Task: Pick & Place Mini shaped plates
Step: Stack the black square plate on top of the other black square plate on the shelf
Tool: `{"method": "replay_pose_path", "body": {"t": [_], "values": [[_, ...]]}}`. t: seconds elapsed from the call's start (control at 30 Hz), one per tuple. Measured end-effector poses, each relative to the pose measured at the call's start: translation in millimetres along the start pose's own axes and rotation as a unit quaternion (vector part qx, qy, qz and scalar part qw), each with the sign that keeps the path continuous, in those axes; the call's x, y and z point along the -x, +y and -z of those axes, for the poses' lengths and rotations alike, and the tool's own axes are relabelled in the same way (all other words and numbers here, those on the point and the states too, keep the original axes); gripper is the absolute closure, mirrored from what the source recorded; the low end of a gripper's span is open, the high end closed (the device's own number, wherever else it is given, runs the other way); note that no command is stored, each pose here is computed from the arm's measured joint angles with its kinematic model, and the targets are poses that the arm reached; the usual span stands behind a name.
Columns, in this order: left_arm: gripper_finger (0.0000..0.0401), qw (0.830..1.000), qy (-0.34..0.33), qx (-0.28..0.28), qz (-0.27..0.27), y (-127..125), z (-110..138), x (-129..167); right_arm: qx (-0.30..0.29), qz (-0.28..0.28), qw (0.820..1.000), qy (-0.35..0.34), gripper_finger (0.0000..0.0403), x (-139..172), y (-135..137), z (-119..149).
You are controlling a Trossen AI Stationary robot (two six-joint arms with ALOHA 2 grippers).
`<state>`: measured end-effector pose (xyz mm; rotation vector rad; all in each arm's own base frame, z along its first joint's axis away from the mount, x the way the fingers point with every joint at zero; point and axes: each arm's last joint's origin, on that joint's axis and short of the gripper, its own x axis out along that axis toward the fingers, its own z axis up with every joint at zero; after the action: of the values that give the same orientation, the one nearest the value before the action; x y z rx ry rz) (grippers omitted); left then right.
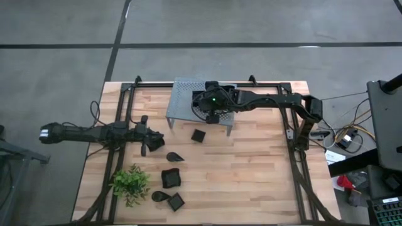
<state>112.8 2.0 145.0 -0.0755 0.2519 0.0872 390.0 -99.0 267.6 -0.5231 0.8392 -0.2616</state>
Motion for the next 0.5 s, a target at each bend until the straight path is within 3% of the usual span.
{"method": "replay_pose_path", "body": {"t": [0.5], "values": [[0.0401, 1.0, 0.0, 0.0, 0.0, 0.0, -0.1, 0.0, -0.003, -0.004, 1.0, -0.006, 0.0301, 3.3, 4.8, -3.5]]}}
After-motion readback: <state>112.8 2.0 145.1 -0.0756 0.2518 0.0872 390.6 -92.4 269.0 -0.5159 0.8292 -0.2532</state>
